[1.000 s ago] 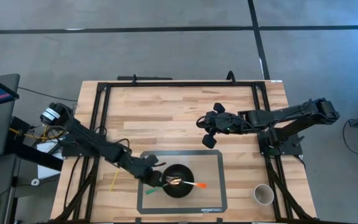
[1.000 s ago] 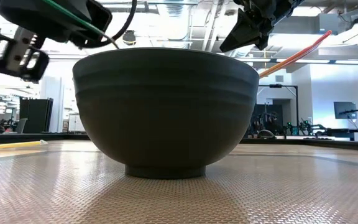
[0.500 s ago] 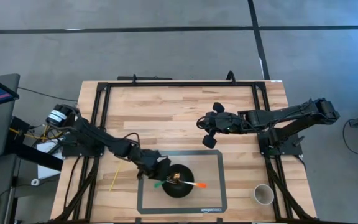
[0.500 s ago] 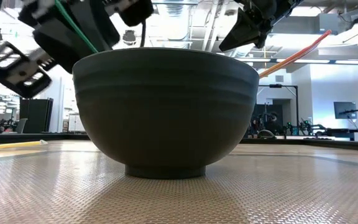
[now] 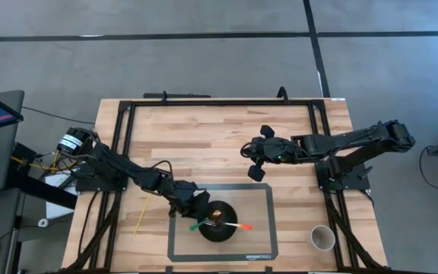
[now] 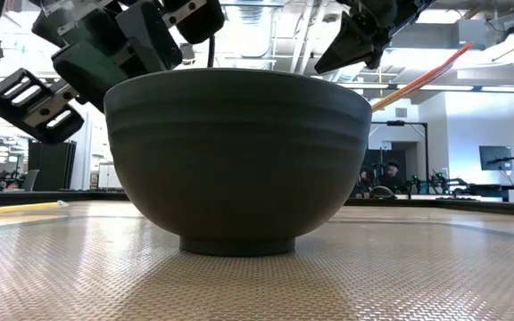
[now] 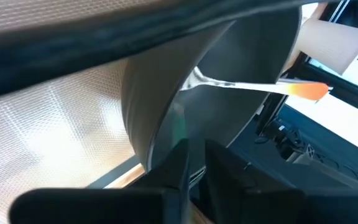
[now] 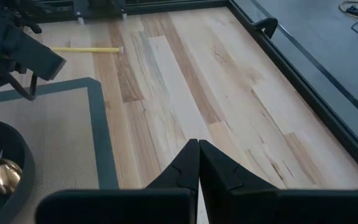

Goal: Pick & Place Utensil
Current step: Put the green spoon into the the black bowl, then put the white cup on the transparent mat

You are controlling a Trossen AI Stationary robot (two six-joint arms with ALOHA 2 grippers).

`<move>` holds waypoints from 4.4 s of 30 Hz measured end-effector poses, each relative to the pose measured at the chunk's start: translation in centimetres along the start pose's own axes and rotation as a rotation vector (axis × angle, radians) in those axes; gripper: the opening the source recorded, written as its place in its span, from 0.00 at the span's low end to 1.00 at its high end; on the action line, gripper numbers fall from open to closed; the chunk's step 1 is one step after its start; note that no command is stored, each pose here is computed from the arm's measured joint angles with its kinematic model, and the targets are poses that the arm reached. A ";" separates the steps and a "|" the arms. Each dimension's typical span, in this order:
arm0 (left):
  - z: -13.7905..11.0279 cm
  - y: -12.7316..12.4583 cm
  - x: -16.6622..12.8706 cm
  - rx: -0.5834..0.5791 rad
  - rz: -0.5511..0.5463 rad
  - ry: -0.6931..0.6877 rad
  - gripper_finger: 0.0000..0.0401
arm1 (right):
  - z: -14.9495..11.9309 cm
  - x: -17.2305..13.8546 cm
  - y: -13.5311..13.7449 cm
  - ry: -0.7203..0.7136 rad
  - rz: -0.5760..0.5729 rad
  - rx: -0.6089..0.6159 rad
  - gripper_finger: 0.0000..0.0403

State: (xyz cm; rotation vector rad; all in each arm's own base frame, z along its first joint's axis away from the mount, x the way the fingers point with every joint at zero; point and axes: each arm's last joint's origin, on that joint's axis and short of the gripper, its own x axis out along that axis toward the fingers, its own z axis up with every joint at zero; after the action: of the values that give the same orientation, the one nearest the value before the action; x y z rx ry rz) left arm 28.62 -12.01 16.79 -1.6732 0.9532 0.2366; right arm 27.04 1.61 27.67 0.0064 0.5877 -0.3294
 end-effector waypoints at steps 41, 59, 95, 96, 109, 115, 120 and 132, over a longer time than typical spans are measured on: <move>0.4 -7.8 -10.6 1.354 -0.556 -0.486 0.16 | 1.5 -2.8 3.9 -0.109 0.146 -0.012 0.00; 1.0 -6.8 -9.9 1.534 -0.374 -0.480 0.16 | -4.2 -7.7 9.1 0.294 0.181 0.542 0.00; 1.2 -6.6 -9.8 1.602 -0.313 -0.530 0.16 | -8.2 -13.0 19.7 1.226 -0.406 0.806 0.03; 1.2 -6.6 -9.8 1.602 -0.313 -0.530 0.16 | -8.4 -13.0 19.8 1.275 -0.430 0.799 0.04; 1.2 -6.6 -9.8 1.599 -0.310 -0.526 0.16 | -9.0 -12.6 20.0 1.292 -0.470 0.796 0.24; 1.2 -6.6 -9.8 1.599 -0.307 -0.524 0.16 | -9.6 -12.1 19.9 1.192 -0.476 0.815 0.26; 1.2 -6.5 -9.8 1.598 -0.302 -0.521 0.16 | -11.0 -11.4 20.0 1.254 -0.483 0.824 0.26; 1.2 -6.5 -9.8 1.600 -0.302 -0.521 0.16 | -12.3 -10.4 19.1 1.242 -0.536 0.799 0.10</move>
State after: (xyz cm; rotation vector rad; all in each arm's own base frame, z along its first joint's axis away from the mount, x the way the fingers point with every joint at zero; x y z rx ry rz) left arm 27.15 -6.20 26.95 -0.1993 0.2259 -0.2655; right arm 18.11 24.11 21.38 0.8896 1.6547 -1.0893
